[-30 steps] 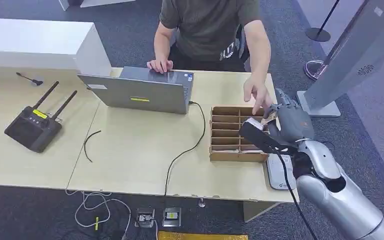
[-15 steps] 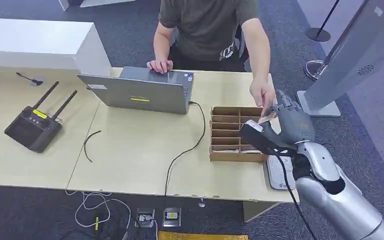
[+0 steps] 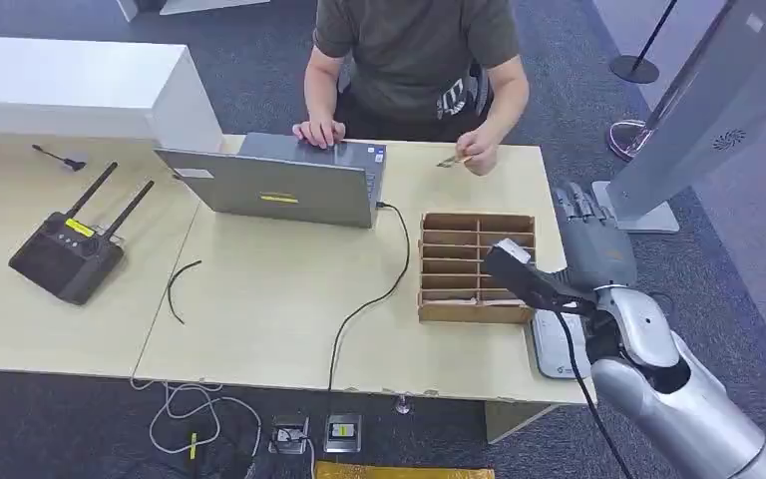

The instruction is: Pass the card to the sensor for recognition and then transmit it.

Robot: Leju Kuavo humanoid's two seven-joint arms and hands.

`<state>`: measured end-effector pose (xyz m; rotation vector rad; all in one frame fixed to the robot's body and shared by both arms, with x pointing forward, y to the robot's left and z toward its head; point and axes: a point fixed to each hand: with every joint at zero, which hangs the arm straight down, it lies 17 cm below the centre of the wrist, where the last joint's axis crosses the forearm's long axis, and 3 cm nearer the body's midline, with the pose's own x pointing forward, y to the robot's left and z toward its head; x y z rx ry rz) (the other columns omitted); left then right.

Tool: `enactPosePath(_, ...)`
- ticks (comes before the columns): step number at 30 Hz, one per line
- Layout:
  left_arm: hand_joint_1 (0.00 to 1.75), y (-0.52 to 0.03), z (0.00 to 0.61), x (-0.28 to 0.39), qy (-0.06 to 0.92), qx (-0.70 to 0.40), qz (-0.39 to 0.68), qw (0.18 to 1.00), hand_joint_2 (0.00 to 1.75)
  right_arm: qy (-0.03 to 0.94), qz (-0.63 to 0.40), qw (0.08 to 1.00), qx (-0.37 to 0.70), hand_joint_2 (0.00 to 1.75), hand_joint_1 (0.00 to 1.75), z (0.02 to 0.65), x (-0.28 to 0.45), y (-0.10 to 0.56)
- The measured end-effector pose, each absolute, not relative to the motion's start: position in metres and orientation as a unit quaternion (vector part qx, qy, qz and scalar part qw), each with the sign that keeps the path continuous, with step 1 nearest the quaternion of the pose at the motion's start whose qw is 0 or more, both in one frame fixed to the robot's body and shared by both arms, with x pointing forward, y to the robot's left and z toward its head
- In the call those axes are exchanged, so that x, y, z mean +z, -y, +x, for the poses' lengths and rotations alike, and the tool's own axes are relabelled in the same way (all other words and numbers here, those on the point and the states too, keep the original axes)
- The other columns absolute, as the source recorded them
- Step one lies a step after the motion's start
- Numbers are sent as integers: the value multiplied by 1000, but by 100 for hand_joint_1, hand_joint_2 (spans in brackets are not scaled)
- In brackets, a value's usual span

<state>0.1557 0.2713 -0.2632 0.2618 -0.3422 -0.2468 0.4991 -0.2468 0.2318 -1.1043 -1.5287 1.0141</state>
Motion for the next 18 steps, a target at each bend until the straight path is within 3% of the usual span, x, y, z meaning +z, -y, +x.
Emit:
enactPosePath(4, 0, -273, 159, -262, 180, -118, 133, 968, 0, 607, -457, 498, 418, 0, 0, 497, 220, 259)
enactPosePath(11, 0, -271, 192, -245, 290, -50, 125, 947, 0, 568, -464, 522, 434, 0, 0, 485, 197, 278)
enactPosePath(12, 0, -272, 195, -243, 300, -44, 125, 945, 0, 565, -463, 524, 437, 175, 0, 483, 195, 279)
enactPosePath(18, 0, -276, 194, -242, 305, 0, 124, 944, 0, 558, -455, 528, 451, 175, 0, 479, 188, 283)
